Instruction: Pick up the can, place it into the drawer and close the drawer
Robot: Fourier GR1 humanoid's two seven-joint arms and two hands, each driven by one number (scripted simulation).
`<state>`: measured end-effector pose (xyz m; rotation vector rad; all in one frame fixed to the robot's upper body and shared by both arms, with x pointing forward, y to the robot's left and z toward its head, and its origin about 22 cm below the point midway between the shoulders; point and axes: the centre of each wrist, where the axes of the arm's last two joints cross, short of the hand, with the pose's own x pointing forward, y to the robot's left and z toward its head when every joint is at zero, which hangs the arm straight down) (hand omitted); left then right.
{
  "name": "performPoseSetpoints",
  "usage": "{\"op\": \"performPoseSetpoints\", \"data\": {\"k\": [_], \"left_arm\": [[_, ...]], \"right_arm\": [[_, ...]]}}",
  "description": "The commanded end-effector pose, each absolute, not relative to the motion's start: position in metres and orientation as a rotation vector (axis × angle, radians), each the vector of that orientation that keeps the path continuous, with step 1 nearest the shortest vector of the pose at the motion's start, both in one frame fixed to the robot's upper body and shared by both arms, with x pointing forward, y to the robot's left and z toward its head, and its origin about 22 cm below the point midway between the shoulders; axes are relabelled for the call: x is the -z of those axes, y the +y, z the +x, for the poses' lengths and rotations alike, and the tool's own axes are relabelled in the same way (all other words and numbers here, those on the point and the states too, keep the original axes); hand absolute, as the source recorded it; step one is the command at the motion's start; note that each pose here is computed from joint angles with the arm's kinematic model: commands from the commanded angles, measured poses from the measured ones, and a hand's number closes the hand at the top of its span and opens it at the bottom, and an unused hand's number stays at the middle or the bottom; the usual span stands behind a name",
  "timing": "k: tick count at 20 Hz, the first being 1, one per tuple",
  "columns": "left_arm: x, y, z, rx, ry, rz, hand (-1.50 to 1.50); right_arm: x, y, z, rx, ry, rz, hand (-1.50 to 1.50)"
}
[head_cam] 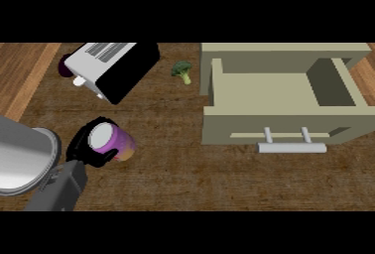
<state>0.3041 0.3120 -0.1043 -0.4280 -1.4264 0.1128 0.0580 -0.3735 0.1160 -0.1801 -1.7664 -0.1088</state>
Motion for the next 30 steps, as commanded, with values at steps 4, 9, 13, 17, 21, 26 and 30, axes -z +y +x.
{"op": "performPoseSetpoints", "data": {"k": [4, 9, 13, 17, 21, 26, 30], "left_arm": [[0.1, 0.239, 0.316, -0.342, -1.558, -0.264, 1.5], [0.056, 0.224, 0.33, -0.292, -1.574, -0.295, 1.5], [0.011, 0.218, 0.34, -0.244, -1.664, -0.262, 1.5], [-0.016, 0.197, 0.325, -0.21, -1.659, -0.256, 1.5], [-0.072, 0.184, 0.339, -0.192, -1.687, -0.22, 1.5], [-0.099, 0.165, 0.344, -0.177, -1.706, -0.213, 1.5], [-0.136, 0.151, 0.349, -0.149, -1.742, -0.215, 1.5]], "right_arm": [[-0.126, -0.378, 0.055, 0.118, -1.771, -0.189, -1.5], [-0.129, -0.38, 0.063, 0.123, -1.776, -0.194, -1.5], [-0.131, -0.359, 0.058, 0.152, -1.778, -0.173, -1.5], [-0.119, -0.375, 0.054, 0.139, -1.764, -0.177, -1.5], [-0.117, -0.364, 0.06, 0.148, -1.785, -0.167, -1.5], [-0.116, -0.358, 0.051, 0.139, -1.783, -0.177, -1.5], [-0.123, -0.359, 0.063, 0.131, -1.77, -0.201, -1.5]]}}
